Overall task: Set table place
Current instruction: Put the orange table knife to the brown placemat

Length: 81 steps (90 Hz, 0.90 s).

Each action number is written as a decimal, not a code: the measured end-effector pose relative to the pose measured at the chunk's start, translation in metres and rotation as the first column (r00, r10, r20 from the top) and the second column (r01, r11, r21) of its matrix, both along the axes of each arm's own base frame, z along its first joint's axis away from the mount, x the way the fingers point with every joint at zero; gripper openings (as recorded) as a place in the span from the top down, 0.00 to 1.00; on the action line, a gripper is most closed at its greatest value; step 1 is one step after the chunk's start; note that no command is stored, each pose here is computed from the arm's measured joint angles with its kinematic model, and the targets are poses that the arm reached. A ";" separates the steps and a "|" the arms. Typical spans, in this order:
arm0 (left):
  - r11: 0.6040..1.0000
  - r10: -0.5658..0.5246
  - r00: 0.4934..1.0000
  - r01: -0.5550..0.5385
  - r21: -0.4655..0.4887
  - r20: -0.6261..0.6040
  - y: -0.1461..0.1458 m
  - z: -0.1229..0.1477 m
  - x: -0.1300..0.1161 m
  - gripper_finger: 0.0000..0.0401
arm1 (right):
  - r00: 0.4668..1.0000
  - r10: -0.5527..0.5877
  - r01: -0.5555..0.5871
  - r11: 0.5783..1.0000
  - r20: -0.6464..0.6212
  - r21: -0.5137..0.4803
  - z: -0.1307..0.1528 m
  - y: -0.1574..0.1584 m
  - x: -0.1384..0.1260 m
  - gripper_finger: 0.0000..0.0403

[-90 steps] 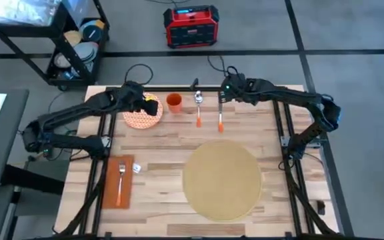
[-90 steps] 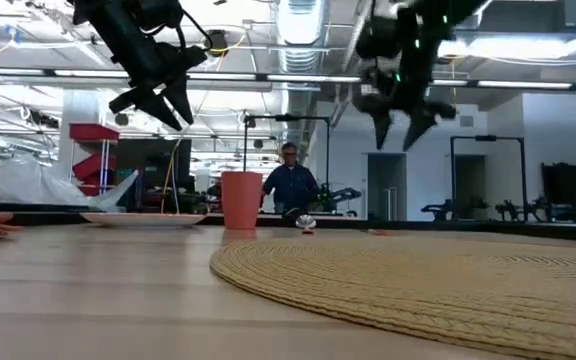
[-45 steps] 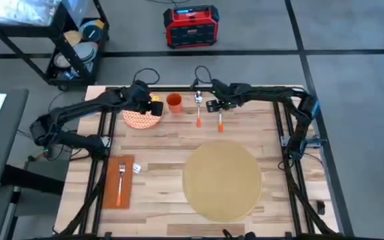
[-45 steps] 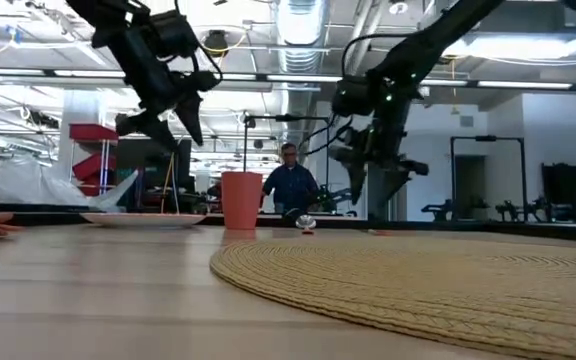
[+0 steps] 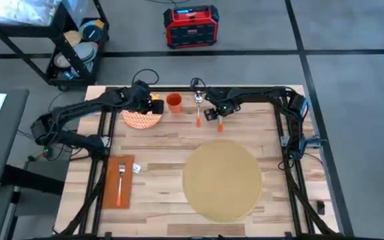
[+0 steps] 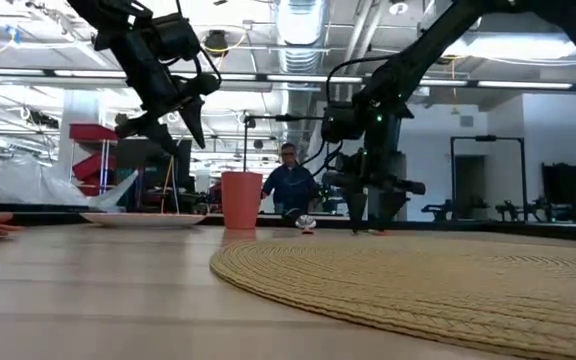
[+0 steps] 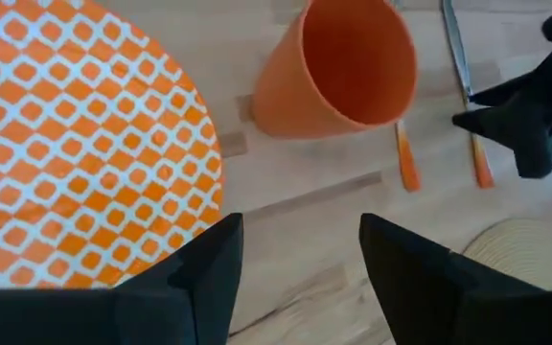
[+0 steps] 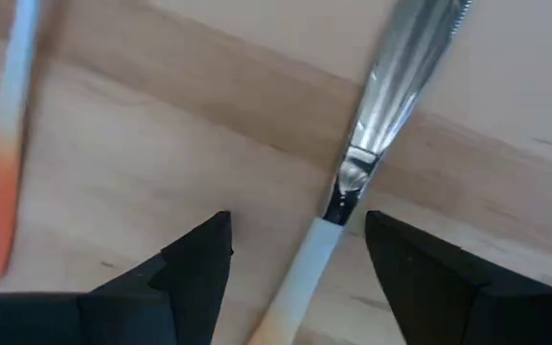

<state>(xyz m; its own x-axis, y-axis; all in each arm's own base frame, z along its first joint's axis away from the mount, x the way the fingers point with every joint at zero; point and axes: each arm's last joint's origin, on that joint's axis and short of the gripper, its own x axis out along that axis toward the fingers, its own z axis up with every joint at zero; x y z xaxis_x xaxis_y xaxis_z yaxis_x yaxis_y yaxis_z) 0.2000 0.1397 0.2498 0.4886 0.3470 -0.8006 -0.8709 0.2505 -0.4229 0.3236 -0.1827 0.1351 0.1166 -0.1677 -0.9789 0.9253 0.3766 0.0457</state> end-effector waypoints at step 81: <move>0.984 -0.175 0.964 0.176 0.015 0.199 -0.035 0.012 0.034 0.51 | 0.967 0.228 -0.226 0.974 -0.116 0.031 0.047 0.094 0.000 1.00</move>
